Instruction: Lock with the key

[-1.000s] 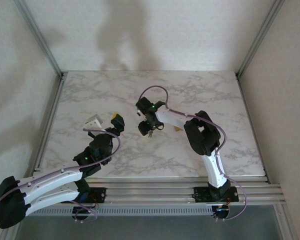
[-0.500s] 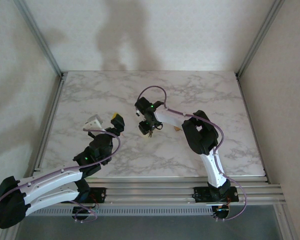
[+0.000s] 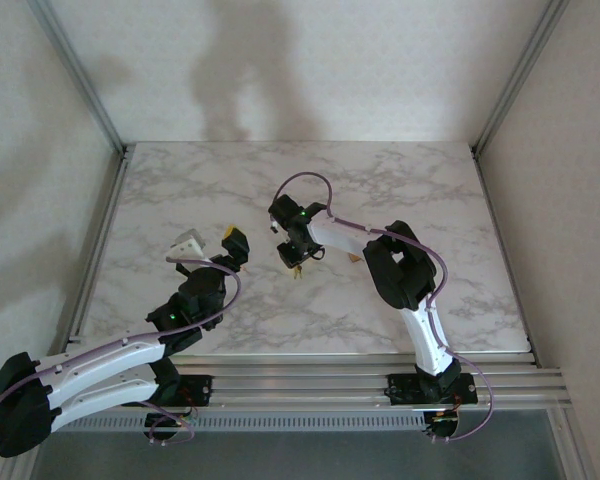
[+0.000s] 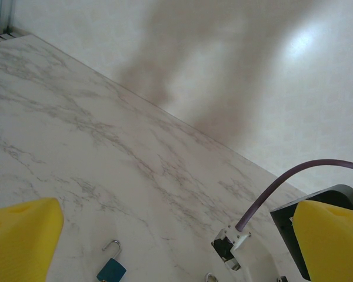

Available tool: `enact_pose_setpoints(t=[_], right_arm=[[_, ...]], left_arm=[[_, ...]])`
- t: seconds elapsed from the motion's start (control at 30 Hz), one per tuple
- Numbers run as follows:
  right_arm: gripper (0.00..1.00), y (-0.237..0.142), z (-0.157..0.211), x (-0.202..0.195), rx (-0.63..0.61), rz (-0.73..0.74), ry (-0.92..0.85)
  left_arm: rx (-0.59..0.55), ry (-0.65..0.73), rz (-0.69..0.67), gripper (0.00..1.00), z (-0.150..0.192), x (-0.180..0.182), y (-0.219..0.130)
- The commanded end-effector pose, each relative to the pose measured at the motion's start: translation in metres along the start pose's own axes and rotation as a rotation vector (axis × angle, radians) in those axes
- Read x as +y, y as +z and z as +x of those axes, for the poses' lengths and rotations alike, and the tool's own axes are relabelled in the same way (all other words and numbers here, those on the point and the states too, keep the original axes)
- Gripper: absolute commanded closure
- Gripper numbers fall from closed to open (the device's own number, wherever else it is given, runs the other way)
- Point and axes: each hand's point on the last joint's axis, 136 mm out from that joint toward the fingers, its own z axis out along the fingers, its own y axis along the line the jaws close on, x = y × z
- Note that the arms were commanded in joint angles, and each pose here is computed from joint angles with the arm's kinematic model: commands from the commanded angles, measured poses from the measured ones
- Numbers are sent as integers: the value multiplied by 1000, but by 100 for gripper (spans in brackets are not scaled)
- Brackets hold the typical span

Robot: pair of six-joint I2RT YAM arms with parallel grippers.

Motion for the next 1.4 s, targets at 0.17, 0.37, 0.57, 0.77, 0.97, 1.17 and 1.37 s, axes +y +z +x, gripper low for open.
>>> enact_pose_setpoints(t=[0.17, 0.37, 0.57, 0.77, 0.97, 1.17, 1.37], right_arm=[[71, 16, 22, -11, 56, 32, 37], [72, 1, 20, -7, 10, -24, 70], [73, -12, 20, -1, -24, -85, 95], [73, -25, 22, 6, -64, -145, 112], [74, -40, 23, 14, -114, -207, 122], [74, -59, 23, 24, -170, -274, 120], [74, -75, 24, 35, -211, -351, 103]], left_arm=[[-7, 7, -33, 0, 2, 11, 0], [-7, 6, -33, 1, 3, 11, 0], [-6, 7, -32, 0, 3, 10, 0], [-2, 10, -33, 0, 5, 10, 1], [-3, 8, -35, 1, 6, 11, 2], [9, 19, -30, 1, 10, 10, 3], [29, 26, -12, 0, 15, 6, 5]])
